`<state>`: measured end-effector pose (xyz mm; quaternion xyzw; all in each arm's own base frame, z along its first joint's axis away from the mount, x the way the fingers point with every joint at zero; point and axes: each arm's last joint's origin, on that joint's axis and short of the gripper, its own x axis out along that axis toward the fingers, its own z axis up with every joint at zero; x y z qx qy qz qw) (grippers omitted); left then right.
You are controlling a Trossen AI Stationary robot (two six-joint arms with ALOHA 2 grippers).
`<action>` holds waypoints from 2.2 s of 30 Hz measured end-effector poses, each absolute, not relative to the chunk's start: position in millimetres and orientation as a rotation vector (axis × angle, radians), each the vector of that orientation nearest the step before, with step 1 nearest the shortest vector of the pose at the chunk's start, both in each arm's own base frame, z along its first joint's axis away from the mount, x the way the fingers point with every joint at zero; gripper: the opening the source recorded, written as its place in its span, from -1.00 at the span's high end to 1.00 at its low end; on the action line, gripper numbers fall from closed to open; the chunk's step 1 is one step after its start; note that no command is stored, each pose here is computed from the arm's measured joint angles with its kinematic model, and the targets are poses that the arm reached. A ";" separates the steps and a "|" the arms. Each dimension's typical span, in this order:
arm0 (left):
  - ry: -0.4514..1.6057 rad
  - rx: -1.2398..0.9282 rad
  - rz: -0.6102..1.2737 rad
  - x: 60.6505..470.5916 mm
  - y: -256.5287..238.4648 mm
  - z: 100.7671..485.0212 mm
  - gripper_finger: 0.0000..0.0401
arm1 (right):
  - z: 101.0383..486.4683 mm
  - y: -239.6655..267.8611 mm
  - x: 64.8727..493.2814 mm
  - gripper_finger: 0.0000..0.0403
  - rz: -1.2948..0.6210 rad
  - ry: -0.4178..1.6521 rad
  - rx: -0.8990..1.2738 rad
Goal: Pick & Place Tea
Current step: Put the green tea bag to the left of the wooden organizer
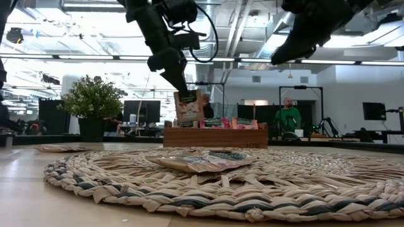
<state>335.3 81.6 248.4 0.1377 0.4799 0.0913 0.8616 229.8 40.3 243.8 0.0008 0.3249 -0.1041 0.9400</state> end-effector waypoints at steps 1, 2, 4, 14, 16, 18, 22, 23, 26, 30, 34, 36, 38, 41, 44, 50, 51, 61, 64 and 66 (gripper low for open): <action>0.999 0.287 0.192 336.4 82.7 248.0 1.00 | 247.5 37.5 227.5 0.54 -0.217 0.650 0.000; 0.992 0.283 0.188 337.1 83.4 247.7 1.00 | 250.5 34.5 224.4 0.54 -0.223 0.645 -0.004; 0.989 0.275 0.186 336.8 85.6 247.7 1.00 | 255.0 28.7 218.3 0.54 -0.238 0.641 -0.011; 0.980 0.248 0.190 334.8 95.5 248.0 1.00 | 254.5 1.4 173.5 0.54 -0.258 0.379 0.070; 0.980 0.242 0.195 334.1 98.1 248.0 1.00 | 256.4 -3.1 166.2 0.54 -0.244 0.318 0.072; 0.980 0.236 0.199 333.2 101.1 248.0 1.00 | 257.3 -7.9 160.5 0.54 -0.231 0.276 0.072; 0.980 0.226 0.204 331.9 105.3 248.0 1.00 | 247.9 -16.8 154.1 0.54 -0.184 0.254 0.097; 0.980 0.224 0.207 331.6 106.5 248.0 1.00 | 244.6 -18.9 153.4 0.54 -0.177 0.263 0.104; 0.978 0.212 0.206 330.4 110.1 248.0 1.00 | 236.3 -23.8 152.2 0.54 -0.177 0.288 0.125; 0.979 0.205 0.216 328.9 114.5 248.0 1.00 | 230.9 -28.5 150.6 0.54 -0.224 0.305 0.231; 0.979 0.200 0.218 328.2 116.3 248.0 1.00 | 227.1 -33.0 148.5 0.54 -0.283 0.333 0.294; 0.977 0.197 0.211 328.3 116.1 247.9 1.00 | 227.0 -34.9 148.0 0.54 -0.304 0.327 0.324; 0.977 0.197 0.211 328.3 116.1 247.9 1.00 | 227.2 -37.0 147.6 0.54 -0.319 0.322 0.336; 0.977 0.197 0.211 328.3 116.1 247.9 1.00 | 227.2 -38.5 147.2 0.54 -0.328 0.318 0.349; 0.976 0.193 0.204 328.3 116.0 247.9 1.00 | 227.9 -36.2 147.9 0.54 -0.200 0.336 0.252; 0.984 0.187 0.189 328.1 116.1 246.3 1.00 | 234.6 -34.2 149.7 0.54 0.011 0.277 0.155; 0.990 0.185 0.189 328.3 116.9 245.0 1.00 | 234.8 -34.9 149.5 0.54 0.009 0.274 0.154; 1.066 0.252 0.198 328.5 119.9 234.9 1.00 | 236.0 -37.0 151.0 0.54 0.031 0.257 0.155; 1.068 0.259 0.192 329.1 120.1 237.3 1.00 | 234.2 -37.7 153.5 0.54 0.031 0.266 0.158; 1.047 0.273 0.193 331.7 121.1 243.3 1.00 | 233.9 -38.6 156.4 0.54 0.032 0.260 0.156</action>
